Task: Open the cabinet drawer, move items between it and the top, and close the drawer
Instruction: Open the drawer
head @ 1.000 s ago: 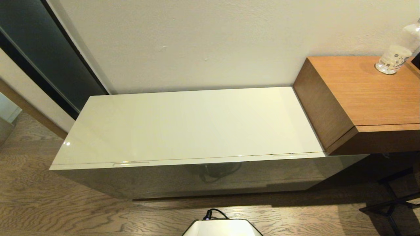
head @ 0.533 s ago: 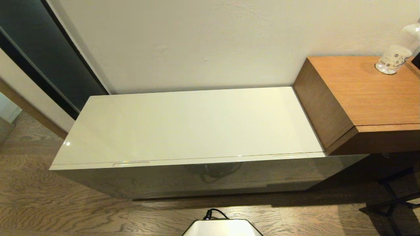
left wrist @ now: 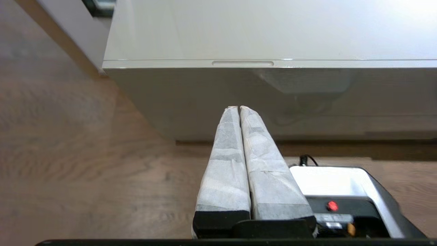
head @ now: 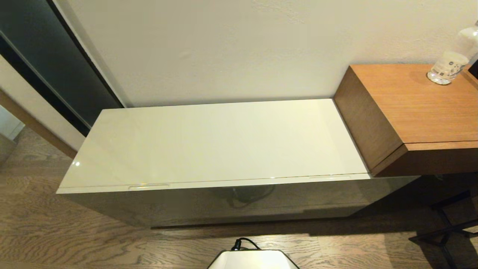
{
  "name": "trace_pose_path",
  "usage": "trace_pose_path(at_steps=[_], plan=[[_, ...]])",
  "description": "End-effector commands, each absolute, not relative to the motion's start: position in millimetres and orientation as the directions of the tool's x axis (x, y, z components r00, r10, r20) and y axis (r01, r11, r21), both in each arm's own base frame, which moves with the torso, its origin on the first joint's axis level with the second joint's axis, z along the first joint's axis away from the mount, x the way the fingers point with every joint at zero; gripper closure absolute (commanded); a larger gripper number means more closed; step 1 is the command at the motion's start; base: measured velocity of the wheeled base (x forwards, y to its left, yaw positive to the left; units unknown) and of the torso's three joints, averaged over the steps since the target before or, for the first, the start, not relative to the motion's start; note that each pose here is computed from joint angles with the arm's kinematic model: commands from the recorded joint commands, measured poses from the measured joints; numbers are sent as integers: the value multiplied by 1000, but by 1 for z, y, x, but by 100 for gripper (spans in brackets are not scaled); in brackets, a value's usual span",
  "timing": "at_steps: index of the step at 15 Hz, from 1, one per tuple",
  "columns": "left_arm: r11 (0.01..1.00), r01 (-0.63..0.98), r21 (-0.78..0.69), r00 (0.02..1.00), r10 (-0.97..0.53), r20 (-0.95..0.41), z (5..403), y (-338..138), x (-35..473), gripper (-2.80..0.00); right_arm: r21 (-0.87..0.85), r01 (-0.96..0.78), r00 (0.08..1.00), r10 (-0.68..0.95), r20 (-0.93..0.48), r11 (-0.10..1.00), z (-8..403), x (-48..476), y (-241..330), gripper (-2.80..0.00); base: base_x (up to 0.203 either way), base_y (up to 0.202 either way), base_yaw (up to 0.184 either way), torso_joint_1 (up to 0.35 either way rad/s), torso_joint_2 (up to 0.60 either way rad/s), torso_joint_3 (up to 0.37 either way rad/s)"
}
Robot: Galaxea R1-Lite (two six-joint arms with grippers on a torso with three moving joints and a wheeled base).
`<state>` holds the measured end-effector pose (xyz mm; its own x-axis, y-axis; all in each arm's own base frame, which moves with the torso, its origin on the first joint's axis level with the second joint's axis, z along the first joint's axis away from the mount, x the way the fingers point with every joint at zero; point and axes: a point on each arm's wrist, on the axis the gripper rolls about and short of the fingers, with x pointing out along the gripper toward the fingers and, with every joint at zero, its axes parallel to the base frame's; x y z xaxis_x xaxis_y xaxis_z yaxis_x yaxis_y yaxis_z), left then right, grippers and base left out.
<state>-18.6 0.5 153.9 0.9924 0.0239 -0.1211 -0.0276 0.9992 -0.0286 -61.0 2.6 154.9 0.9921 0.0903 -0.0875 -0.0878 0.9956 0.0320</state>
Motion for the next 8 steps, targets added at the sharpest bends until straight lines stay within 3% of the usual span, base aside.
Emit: trace_pose_path(at_steps=[1,5,8], plan=[[999,-36,-32,969,27,-245,175,1,9,0,107,-74,981,92,-173,991,191,-35,3,0,0,0,0,0,0,0],[998,-46,-33,921,30,-389,194,1,52,0,217,-103,943,165,-290,971,229,17,4,0,0,0,0,0,0,0],[998,-46,-32,856,23,-516,195,1,97,0,250,-134,854,239,-461,959,233,59,6,0,0,0,0,0,0,0]])
